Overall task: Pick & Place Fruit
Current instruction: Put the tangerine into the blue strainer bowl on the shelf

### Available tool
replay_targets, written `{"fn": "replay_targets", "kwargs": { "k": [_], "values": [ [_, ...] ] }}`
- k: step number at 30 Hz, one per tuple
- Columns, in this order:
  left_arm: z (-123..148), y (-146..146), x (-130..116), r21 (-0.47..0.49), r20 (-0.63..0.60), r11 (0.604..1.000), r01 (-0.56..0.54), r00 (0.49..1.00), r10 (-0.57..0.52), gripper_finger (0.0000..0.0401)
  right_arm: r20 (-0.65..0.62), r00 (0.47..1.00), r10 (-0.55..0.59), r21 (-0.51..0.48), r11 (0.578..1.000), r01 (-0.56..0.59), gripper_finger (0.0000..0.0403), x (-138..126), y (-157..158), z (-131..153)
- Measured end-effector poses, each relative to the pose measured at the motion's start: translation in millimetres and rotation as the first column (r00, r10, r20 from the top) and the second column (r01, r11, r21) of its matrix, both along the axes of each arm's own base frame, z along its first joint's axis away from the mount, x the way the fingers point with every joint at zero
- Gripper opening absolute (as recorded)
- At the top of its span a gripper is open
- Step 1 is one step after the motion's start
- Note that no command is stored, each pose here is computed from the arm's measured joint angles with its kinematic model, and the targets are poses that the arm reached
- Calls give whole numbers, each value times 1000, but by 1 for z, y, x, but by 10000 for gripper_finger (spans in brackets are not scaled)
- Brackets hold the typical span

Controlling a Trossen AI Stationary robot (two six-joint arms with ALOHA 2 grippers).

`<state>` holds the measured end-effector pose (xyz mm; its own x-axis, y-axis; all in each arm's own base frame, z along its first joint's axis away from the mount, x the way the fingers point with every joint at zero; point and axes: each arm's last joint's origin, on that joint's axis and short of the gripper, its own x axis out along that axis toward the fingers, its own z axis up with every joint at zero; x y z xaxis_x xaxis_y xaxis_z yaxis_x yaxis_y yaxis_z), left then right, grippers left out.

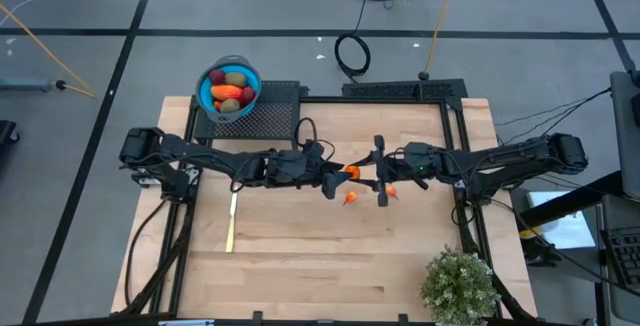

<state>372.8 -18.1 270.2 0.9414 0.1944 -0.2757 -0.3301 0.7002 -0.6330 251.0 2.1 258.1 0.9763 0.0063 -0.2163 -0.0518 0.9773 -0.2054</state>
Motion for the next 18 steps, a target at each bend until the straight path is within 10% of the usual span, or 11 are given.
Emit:
{"fn": "replay_targets", "kwargs": {
  "k": [18],
  "values": [
    [4, 21, 4, -50, 78, 998, 25, 997, -21, 230, 31, 1000, -3, -11, 1000, 4, 155, 2, -2, 2]
  ]
}}
